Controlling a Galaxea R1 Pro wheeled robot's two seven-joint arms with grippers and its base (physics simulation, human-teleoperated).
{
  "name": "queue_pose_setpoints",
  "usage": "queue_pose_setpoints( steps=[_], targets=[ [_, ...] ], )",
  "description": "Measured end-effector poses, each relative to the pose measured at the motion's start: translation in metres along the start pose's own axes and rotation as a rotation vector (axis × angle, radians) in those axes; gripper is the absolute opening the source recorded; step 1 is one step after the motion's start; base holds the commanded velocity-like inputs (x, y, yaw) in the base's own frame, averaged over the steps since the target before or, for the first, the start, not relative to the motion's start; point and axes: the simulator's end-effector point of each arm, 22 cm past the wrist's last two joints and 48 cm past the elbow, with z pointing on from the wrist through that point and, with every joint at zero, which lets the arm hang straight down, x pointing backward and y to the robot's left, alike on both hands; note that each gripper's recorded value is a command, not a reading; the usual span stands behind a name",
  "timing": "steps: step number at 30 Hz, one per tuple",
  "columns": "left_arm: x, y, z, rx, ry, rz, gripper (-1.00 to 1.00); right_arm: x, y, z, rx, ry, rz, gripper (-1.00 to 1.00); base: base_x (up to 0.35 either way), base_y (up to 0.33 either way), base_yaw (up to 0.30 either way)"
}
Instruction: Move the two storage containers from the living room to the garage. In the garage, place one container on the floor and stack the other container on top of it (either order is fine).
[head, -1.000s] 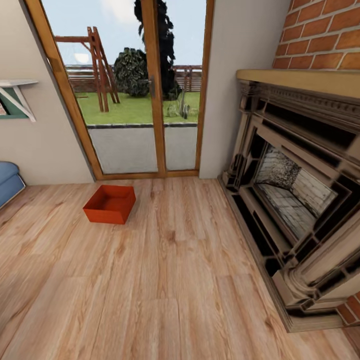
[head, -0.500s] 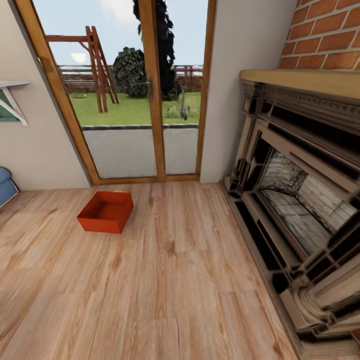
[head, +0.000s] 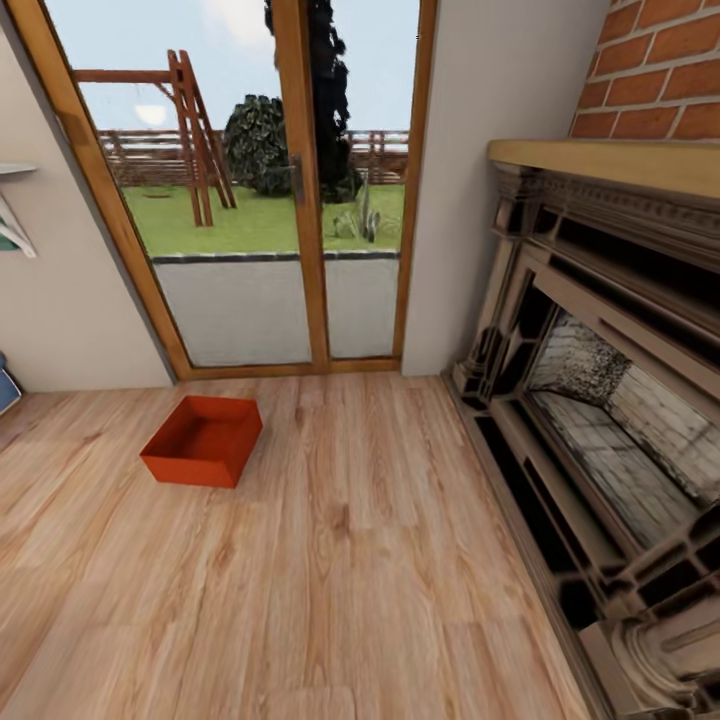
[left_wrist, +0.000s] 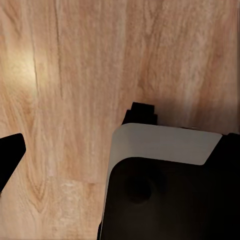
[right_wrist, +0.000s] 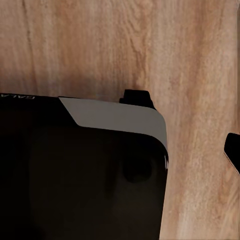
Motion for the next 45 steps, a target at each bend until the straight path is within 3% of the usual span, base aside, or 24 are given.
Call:
queue_pose_setpoints(
  steps=[45],
  targets=[
    [0.0001, 0.0000, 0.0000, 0.000, 0.000, 0.000, 1.00, 0.0002, 0.0012, -0.0001, -0.001, 0.002, -0.001, 1.00, 0.319, 0.000, 0.000]
  ],
)
